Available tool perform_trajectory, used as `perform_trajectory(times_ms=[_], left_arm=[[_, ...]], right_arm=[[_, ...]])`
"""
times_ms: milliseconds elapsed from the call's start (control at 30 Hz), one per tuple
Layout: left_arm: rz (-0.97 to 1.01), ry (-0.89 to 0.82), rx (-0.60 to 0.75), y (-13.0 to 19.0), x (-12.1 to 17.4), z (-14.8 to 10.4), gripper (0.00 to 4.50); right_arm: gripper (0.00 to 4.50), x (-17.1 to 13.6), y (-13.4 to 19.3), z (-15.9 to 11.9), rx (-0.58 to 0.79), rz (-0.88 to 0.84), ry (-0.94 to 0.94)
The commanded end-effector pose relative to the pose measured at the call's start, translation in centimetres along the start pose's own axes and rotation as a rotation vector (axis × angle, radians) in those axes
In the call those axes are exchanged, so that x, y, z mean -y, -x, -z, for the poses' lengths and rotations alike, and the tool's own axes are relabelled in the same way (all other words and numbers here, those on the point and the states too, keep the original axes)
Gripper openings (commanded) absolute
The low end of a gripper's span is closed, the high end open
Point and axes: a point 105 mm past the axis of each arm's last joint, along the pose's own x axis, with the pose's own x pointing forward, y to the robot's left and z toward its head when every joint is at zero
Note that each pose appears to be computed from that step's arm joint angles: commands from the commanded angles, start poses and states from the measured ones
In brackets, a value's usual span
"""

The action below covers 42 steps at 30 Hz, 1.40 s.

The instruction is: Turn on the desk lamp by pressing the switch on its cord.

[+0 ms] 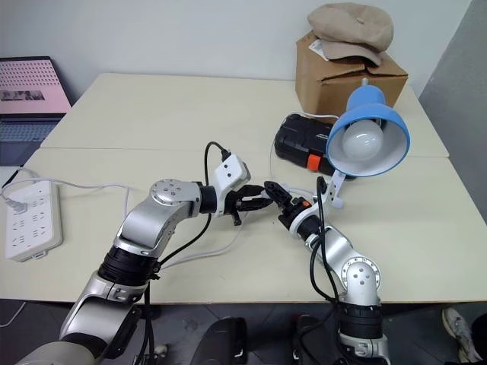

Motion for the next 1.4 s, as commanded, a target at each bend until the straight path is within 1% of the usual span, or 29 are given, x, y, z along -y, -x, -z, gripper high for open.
perform_trajectory(times_ms=[33,67,133,200,333,367,633,800,867,900,933,1000,1100,1167,1200,1300,1333,1400], left_arm=[[0.004,-0.067,0.042,0.1,0.2,-1.8,1.09],[0.004,-0.068,0.042,0.1,0.2,-1.8,1.09],[0.004,-0.07,0.041,0.1,0.2,-1.8,1.09],[0.004,-0.072,0.041,0.1,0.2,-1.8,1.09],[0.001,-0.075,0.041,0.1,0.1,-1.8,1.09],[-0.001,-0.076,0.041,0.1,0.1,-1.8,1.09],[-0.007,-0.076,0.042,0.2,0.1,-1.8,1.09],[-0.007,-0.078,0.044,0.2,0.1,-1.8,1.09],[-0.006,-0.078,0.045,0.1,0.1,-1.8,1.09],[-0.006,-0.079,0.045,0.1,0.2,-1.8,1.09],[-0.006,-0.079,0.045,0.1,0.2,-1.8,1.09],[-0.006,-0.081,0.045,0.0,0.1,-1.8,1.09],[-0.005,-0.083,0.045,0.0,0.2,-1.8,1.09],[-0.007,-0.085,0.045,0.0,0.1,-1.7,1.09],[-0.008,-0.086,0.044,0.0,0.1,-1.7,1.09],[-0.017,-0.089,0.037,0.0,-0.2,-1.5,1.09],[-0.02,-0.092,0.034,0.1,-0.3,-1.4,1.09],[-0.029,-0.102,0.025,0.1,-0.6,-1.2,1.09]], right_arm=[[2.84,-1.0,-0.1,-0.1,0.011,-0.035,0.01],[2.51,-0.9,-0.1,-0.1,0.012,-0.033,0.011],[2.12,-0.9,-0.1,-0.2,0.013,-0.032,0.012],[1.51,-0.9,-0.1,-0.2,0.017,-0.032,0.005],[0.64,-1.0,-0.2,-0.3,0.022,-0.038,-0.009],[0.55,-1.0,-0.2,-0.2,0.022,-0.04,-0.012],[0.54,-1.2,-0.3,-0.3,0.021,-0.052,-0.023],[0.54,-1.0,-0.2,-1.0,0.068,-0.048,-0.065],[1.24,-1.0,-0.1,-1.0,0.07,-0.052,-0.075],[1.33,-1.1,-0.1,-1.0,0.069,-0.058,-0.079],[1.66,-1.2,0.0,-1.0,0.069,-0.064,-0.083],[1.99,-1.3,0.1,-1.0,0.067,-0.073,-0.082],[2.76,-1.4,0.1,-1.0,0.065,-0.076,-0.076],[3.13,-1.5,0.3,-0.9,0.057,-0.084,-0.067],[3.39,-1.6,0.3,-0.9,0.053,-0.087,-0.062],[3.99,-1.7,0.7,-0.5,0.019,-0.093,0.0],[4.26,-1.8,1.0,-0.4,0.006,-0.095,0.024],[4.5,-1.7,1.5,0.0,-0.037,-0.092,0.128]])
